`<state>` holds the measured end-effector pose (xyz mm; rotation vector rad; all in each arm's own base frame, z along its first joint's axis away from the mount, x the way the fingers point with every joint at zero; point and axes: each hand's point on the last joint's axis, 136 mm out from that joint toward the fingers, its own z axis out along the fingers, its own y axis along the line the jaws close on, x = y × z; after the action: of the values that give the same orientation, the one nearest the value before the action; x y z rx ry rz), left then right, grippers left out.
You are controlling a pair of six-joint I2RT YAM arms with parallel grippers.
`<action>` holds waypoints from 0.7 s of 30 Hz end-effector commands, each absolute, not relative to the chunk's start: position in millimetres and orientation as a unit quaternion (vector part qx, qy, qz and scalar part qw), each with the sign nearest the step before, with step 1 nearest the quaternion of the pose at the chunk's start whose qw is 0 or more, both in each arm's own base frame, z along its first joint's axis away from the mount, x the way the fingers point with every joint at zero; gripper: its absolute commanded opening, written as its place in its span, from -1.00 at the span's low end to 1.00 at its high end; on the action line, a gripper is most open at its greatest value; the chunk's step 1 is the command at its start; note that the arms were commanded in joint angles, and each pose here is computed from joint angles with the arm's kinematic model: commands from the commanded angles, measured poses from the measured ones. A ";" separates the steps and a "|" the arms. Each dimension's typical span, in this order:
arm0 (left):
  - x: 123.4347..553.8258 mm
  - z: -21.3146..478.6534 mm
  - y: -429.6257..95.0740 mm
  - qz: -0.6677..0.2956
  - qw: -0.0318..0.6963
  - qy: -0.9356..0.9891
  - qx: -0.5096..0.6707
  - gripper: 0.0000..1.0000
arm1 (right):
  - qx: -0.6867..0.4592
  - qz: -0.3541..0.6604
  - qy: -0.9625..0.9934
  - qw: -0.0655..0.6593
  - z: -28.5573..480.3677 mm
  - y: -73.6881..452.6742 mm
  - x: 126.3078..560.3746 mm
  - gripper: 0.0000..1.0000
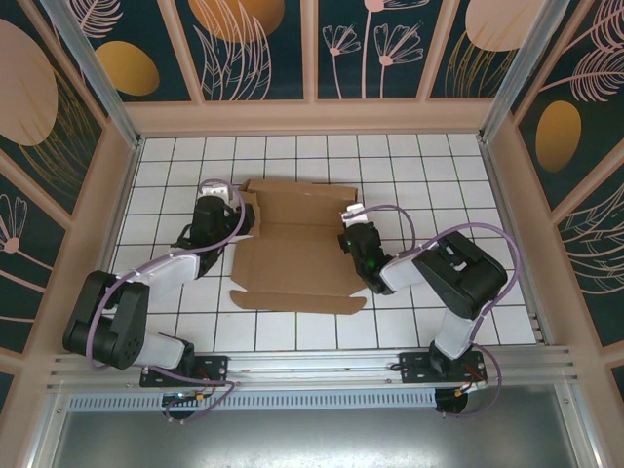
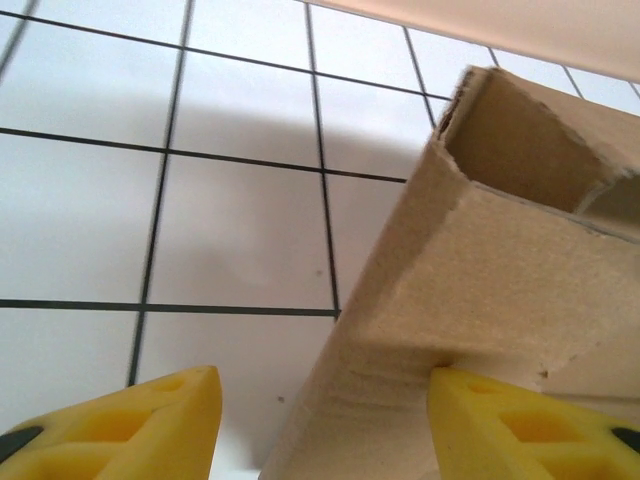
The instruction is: Fold the paper box
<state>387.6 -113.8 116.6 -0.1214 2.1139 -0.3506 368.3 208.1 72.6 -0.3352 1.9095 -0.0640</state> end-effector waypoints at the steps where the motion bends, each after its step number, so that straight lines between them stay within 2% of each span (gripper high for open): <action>1: 383.1 112.5 -94.0 -0.092 0.492 0.862 -0.081 0.08 | -0.175 -0.075 0.799 0.570 72.3 204.3 359.9 -0.71; 6: 374.9 105.7 -100.8 -0.077 0.495 0.862 -0.083 0.07 | -0.171 -0.096 0.787 0.585 72.4 201.9 353.6 -0.71; 13: 367.1 111.6 -114.4 -0.127 0.510 0.847 -0.076 0.08 | -0.175 -0.119 0.779 0.591 71.9 203.3 351.5 -0.65; 21: 371.2 121.0 -127.3 -0.155 0.522 0.837 -0.053 -0.04 | -0.175 -0.109 0.771 0.602 78.8 207.0 348.8 -0.66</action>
<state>364.0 -117.0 104.3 -0.1533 2.0665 -0.3134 356.7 207.5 85.8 -0.3361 1.7875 -0.1965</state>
